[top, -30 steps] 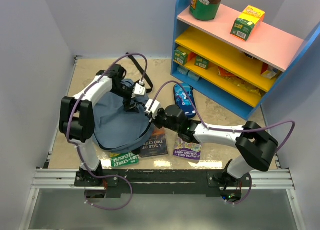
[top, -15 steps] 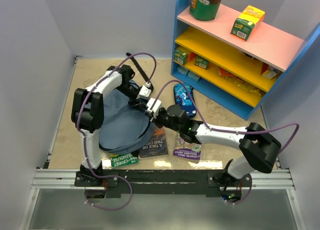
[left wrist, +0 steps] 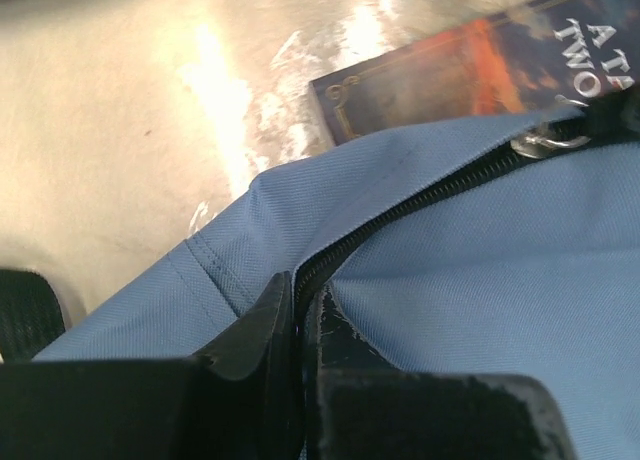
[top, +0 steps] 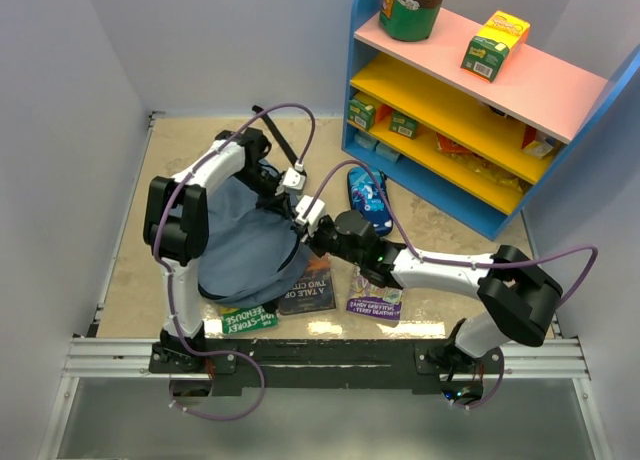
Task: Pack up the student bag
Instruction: Unzip the student bag at the center of the board.
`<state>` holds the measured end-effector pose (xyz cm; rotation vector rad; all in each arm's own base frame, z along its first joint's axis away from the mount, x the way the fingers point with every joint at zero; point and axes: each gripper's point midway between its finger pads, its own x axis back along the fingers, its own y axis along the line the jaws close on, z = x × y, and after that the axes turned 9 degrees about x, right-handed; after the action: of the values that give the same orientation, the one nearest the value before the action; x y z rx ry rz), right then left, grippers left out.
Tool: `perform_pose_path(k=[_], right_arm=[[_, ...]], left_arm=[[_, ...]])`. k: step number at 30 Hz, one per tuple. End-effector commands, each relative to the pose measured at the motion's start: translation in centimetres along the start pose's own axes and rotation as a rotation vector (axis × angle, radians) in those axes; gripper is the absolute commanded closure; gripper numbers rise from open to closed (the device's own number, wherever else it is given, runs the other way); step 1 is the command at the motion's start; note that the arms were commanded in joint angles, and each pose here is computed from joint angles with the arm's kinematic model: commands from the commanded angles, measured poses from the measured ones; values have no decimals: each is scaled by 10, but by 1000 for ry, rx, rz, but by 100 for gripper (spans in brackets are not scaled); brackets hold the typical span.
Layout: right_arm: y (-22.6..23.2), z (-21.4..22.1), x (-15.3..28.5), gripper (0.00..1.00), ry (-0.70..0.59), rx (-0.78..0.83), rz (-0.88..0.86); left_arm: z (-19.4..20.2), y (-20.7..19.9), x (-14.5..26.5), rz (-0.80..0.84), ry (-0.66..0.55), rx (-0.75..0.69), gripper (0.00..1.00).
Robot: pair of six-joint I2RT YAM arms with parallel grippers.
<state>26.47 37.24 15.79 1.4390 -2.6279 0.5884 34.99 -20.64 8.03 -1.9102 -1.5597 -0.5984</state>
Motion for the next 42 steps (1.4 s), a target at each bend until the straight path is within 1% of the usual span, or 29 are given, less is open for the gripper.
perform_pose_path(k=[1,2,4,5,7,13,17,19,23,24,26,27,29,32,34,35,37,38,39,40,42], right_arm=[[-3,-31,10,100,-104,-40,13],[-2,-28,12,100,-97,-43,9],[0,-30,15,100,-102,-48,7],[1,-30,17,100,-104,-51,6],[4,-32,20,100,-109,-58,-1],[18,-35,27,100,-125,-80,-27],[30,-37,27,100,-137,-97,-52],[44,-41,24,100,-141,-101,-83],[77,-50,15,100,-148,-101,-139],[93,-53,13,100,-149,-93,-169],[107,-51,4,100,-131,-84,-185],[120,-53,4,100,-128,-112,-210],[138,-53,-1,100,-122,-115,-238],[156,-53,-7,100,-103,-114,-260],[156,-50,-9,100,-92,-134,-247],[149,-50,-8,100,-91,-137,-210],[143,-45,-5,100,-78,-142,-179],[132,-47,-3,100,-84,-141,-140],[128,-46,-3,100,-79,-130,-122],[122,-42,-1,100,-68,-132,-105],[98,-45,1,100,-78,-176,-51]], left_arm=[[-13,39,20,-172,18,95,100],[-14,42,23,-193,19,135,100],[-15,53,28,-248,31,152,100],[-15,54,29,-267,30,196,100],[-14,61,34,-311,38,220,100],[-14,75,44,-403,50,319,100],[-12,86,51,-474,57,412,100],[-10,95,55,-528,63,482,100],[-8,105,62,-592,65,575,100],[-8,108,64,-610,58,592,100],[-9,111,67,-643,44,646,100],[-10,113,69,-657,40,664,100],[-11,113,70,-665,25,717,100],[-11,114,74,-691,21,759,100],[-10,115,79,-721,25,776,100],[-10,114,81,-725,26,776,100],[-9,113,89,-762,34,777,90],[-8,112,95,-777,32,783,86],[-9,111,102,-790,26,785,76],[-9,111,108,-802,17,797,72],[-3,112,127,-822,-10,832,68]])
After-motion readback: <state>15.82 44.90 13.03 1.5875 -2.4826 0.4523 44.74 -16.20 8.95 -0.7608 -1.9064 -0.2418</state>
